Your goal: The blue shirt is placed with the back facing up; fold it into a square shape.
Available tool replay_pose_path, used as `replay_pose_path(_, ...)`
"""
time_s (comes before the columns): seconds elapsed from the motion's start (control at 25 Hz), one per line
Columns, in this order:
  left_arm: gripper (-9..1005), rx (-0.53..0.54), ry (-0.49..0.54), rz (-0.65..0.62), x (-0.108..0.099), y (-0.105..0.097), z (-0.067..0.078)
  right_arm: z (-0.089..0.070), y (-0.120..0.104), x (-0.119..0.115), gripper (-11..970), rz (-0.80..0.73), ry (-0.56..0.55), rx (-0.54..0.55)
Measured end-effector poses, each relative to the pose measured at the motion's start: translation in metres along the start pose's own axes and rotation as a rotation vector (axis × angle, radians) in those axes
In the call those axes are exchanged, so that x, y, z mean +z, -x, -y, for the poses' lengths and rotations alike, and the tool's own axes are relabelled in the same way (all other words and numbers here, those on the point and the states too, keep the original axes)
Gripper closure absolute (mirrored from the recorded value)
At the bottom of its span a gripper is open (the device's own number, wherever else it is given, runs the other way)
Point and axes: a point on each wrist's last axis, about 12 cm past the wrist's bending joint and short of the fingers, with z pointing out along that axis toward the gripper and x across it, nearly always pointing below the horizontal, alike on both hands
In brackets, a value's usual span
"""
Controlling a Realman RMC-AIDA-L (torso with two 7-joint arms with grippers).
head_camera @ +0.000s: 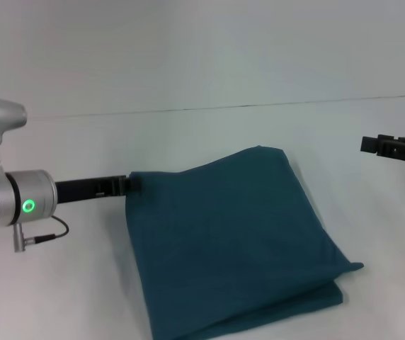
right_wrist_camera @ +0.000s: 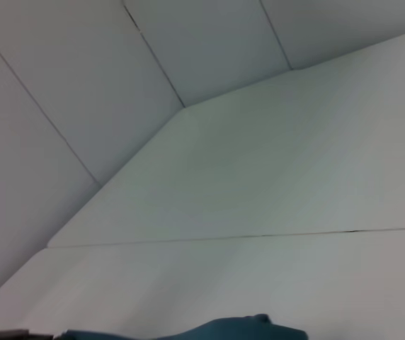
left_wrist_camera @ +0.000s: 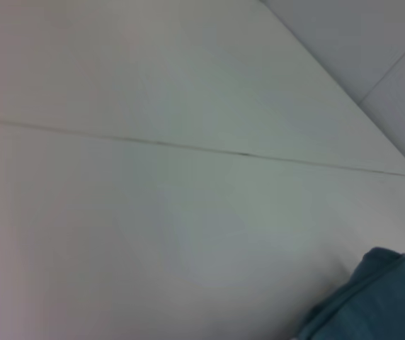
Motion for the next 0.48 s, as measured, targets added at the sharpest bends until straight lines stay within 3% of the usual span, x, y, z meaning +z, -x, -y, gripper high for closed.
replay_pose_path(0.12,969,0.02,0.0,0.01,0.0,0.01,0.002,-0.002,-0.003,0.003,345,0.001,0.006,0.0)
replay_pose_path(0.48,962,0.067,0.027,0.061,0.001,0.04,0.005,-0.003,-0.006,0.008,343,0.004,-0.001,0.006)
